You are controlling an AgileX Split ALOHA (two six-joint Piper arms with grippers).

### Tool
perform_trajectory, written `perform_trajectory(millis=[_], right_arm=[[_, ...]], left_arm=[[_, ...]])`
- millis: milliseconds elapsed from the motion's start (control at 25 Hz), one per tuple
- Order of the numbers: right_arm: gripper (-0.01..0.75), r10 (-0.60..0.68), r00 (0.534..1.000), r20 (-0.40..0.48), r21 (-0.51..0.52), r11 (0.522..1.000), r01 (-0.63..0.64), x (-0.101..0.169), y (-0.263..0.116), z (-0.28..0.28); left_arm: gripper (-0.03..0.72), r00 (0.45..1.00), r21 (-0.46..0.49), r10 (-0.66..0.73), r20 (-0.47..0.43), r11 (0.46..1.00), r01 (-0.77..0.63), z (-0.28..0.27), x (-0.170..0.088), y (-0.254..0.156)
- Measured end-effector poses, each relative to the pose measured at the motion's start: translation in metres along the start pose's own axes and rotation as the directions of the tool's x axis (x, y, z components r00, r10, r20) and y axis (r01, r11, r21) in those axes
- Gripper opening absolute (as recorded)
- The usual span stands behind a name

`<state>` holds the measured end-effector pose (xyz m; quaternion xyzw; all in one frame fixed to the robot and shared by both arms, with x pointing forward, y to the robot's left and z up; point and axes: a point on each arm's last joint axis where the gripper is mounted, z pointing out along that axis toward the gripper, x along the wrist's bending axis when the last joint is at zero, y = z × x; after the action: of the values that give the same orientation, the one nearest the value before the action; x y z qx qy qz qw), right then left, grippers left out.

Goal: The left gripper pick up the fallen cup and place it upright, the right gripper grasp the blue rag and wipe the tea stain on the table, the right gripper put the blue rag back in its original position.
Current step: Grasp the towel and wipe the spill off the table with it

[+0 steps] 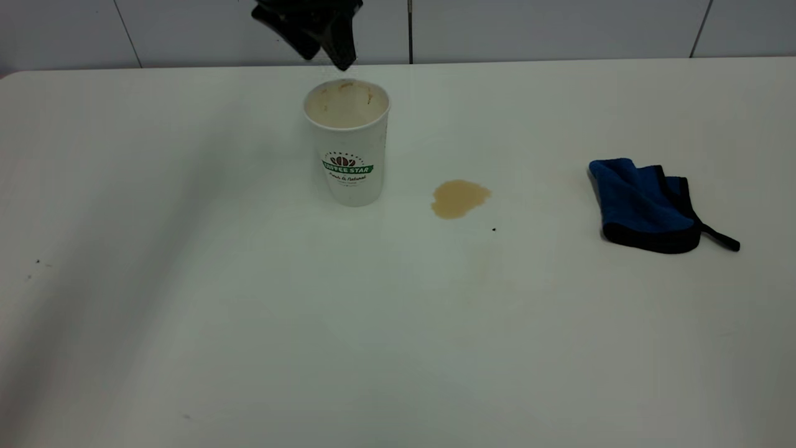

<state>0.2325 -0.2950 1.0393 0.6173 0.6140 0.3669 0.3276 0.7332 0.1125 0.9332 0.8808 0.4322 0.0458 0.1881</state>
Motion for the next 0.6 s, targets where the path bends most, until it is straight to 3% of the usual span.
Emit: perform_trajectory(millis=[200, 360, 600], right_arm=[[0.511, 0.0, 1.0, 0.0, 0.0, 1.0, 0.0, 0.0, 0.0, 0.0], [0.511, 0.0, 1.0, 0.0, 0.0, 1.0, 0.0, 0.0, 0.0, 0.0], [0.511, 0.0, 1.0, 0.0, 0.0, 1.0, 0.0, 0.0, 0.0, 0.0]], left_arm=[[0.537, 0.999, -0.023, -0.049, 0.007, 0.999, 0.049, -0.089, -0.014, 0.018], [0.537, 0.996, -0.178, -0.078, -0.036, 0.982, 0.07, -0.163, -0.025, 0.029], [0.537, 0.988, -0.332, -0.15, -0.046, 0.935, 0.126, -0.247, -0.044, 0.023]])
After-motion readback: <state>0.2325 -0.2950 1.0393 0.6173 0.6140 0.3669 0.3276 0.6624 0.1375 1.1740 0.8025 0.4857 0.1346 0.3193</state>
